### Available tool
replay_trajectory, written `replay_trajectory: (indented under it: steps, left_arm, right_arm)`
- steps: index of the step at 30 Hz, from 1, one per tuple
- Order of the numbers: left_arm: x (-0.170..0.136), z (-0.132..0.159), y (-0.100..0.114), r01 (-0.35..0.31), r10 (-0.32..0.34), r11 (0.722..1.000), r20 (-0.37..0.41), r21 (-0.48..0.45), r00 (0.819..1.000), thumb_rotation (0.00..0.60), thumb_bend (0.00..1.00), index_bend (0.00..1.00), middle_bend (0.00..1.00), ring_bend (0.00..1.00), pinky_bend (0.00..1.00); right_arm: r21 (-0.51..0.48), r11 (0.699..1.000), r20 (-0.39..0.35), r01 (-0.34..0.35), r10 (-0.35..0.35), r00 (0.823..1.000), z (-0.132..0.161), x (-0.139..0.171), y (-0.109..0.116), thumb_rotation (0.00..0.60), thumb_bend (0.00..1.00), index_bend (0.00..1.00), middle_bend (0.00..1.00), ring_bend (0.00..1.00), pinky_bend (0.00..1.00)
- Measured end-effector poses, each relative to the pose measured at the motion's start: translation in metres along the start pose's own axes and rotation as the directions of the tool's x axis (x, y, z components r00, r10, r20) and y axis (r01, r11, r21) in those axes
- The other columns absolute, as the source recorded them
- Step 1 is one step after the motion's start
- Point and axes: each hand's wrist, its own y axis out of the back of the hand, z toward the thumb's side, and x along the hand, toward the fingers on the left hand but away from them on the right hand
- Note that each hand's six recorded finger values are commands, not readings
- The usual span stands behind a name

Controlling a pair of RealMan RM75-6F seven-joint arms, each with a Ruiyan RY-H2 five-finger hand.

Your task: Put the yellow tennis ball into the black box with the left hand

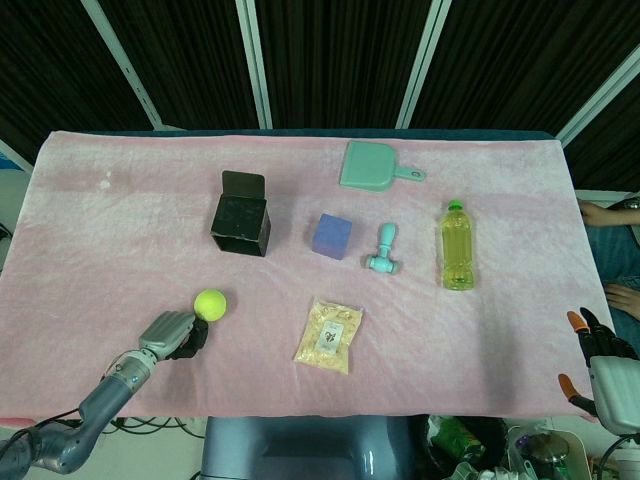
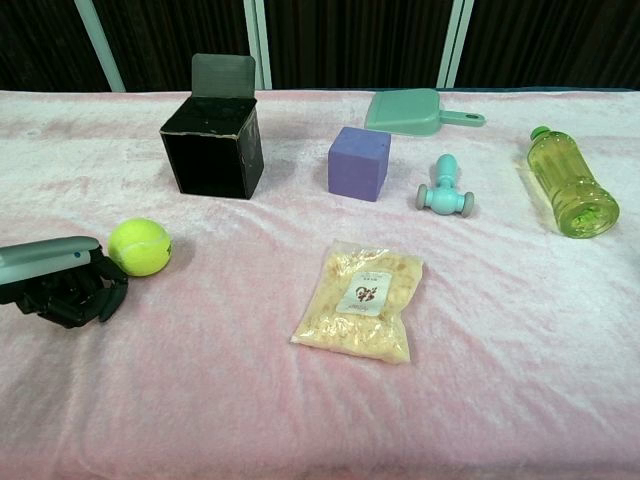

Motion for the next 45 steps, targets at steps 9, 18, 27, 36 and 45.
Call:
replay_trajectory:
  steps: [9, 18, 27, 36, 45]
  left_arm:
    - [0.026, 0.008, 0.016, -0.036, 0.035, 0.999, 0.009, 0.034, 0.999, 0.6, 0.71, 0.79, 0.87, 0.85, 1.0]
    - [0.06, 0.033, 0.039, -0.067, 0.064, 0.996, 0.05, 0.062, 0.997, 0.6, 0.71, 0.79, 0.87, 0.85, 1.0]
    - [0.095, 0.032, 0.06, -0.076, 0.076, 0.993, 0.009, 0.092, 0.997, 0.6, 0.71, 0.79, 0.87, 0.85, 1.0]
    - [0.129, 0.047, 0.078, -0.069, 0.069, 0.992, -0.002, 0.108, 0.998, 0.6, 0.71, 0.79, 0.87, 0.85, 1.0]
    - [0.15, 0.058, 0.092, -0.089, 0.09, 0.99, -0.005, 0.108, 0.996, 0.6, 0.71, 0.79, 0.87, 0.85, 1.0]
  right_arm:
    - [-0.005, 1.0, 0.005, -0.007, 0.007, 1.0, -0.001, 0.0, -0.001, 0.6, 0.24, 0.03, 0.04, 0.15, 0.25]
    - [-0.007, 1.0, 0.008, -0.009, 0.009, 1.0, -0.001, 0.0, -0.001, 0.6, 0.24, 0.03, 0.04, 0.15, 0.25]
    - [-0.017, 1.0, 0.013, -0.003, 0.003, 1.0, -0.001, 0.0, 0.0, 0.6, 0.24, 0.03, 0.04, 0.15, 0.25]
    - [-0.02, 1.0, 0.024, 0.003, -0.002, 1.0, -0.003, -0.002, 0.0, 0.6, 0.24, 0.03, 0.04, 0.15, 0.25]
    - [-0.023, 1.0, 0.029, 0.004, -0.003, 1.0, -0.003, -0.002, 0.0, 0.6, 0.25, 0.03, 0.04, 0.15, 0.25]
